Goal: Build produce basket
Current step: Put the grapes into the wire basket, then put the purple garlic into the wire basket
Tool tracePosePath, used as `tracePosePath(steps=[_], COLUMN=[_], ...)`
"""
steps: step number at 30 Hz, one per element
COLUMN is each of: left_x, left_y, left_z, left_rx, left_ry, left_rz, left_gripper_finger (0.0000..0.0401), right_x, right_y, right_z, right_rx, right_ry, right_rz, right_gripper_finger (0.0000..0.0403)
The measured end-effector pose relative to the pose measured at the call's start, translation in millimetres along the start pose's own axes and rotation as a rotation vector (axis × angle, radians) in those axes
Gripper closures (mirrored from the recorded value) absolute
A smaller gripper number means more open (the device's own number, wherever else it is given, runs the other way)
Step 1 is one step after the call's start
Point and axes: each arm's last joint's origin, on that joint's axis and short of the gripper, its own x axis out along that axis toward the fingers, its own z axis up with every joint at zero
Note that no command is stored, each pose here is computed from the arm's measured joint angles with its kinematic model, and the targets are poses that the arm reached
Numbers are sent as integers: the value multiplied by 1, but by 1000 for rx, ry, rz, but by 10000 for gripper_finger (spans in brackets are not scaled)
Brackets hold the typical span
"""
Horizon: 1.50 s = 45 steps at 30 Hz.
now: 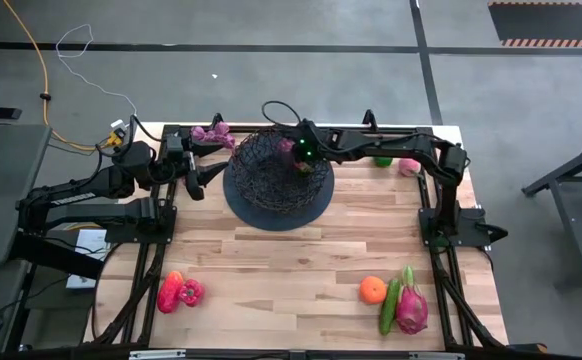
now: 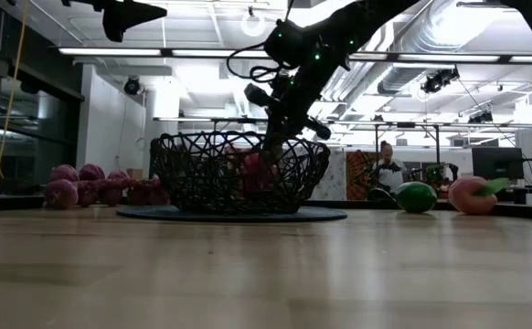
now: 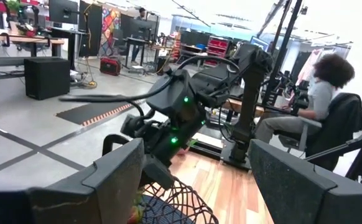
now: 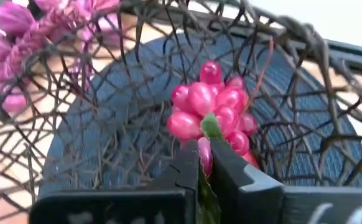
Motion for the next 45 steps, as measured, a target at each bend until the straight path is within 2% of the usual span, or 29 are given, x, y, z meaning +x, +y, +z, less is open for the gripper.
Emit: tracePosePath(steps=[4, 7, 16, 20, 23, 26, 28, 31, 34, 38, 42, 45], left_x=[0, 0, 0, 0, 0, 0, 0, 0, 0, 3, 12, 24], left_y=[0, 0, 0, 0, 0, 0, 1, 1, 2, 3, 3, 3], left_z=[0, 1, 2, 2, 2, 2, 2, 2, 2, 1, 2, 11], left_rx=[0, -1, 7, 7, 7, 7, 8, 7, 6, -58, -137, -143], left_ry=[0, -6, -23, -23, -23, -22, -20, -22, -26, -26, 13, 124], left_rz=[0, -1, -3, -2, 1, 19, 28, 33, 61, 102, 146, 266], left_gripper_finger=[121, 121, 121, 121, 121, 121, 121, 121, 121, 121, 121, 121], right_x=[0, 0, -27, -59, -98, -133, -152, -173, -189, -199, -205, -206], right_y=[-2, -5, -12, -15, -9, -10, -20, -34, -46, -58, -65, -67], right_z=[-5, -8, -2, 3, -3, -23, -40, -64, -80, -88, -89, -87], right_rx=[-25, -58, -184, -279, -380, -426, -385, -297, -235, -185, -168, -165], right_ry=[72, 113, 165, 178, 117, 32, -36, -135, -239, -355, -389, -398], right_rz=[11, -11, -23, -22, 1, 48, 84, 202, 328, 416, 440, 433], right_gripper_finger=[376, 350, 202, 167, 162, 164, 164, 164, 164, 164, 164, 164])
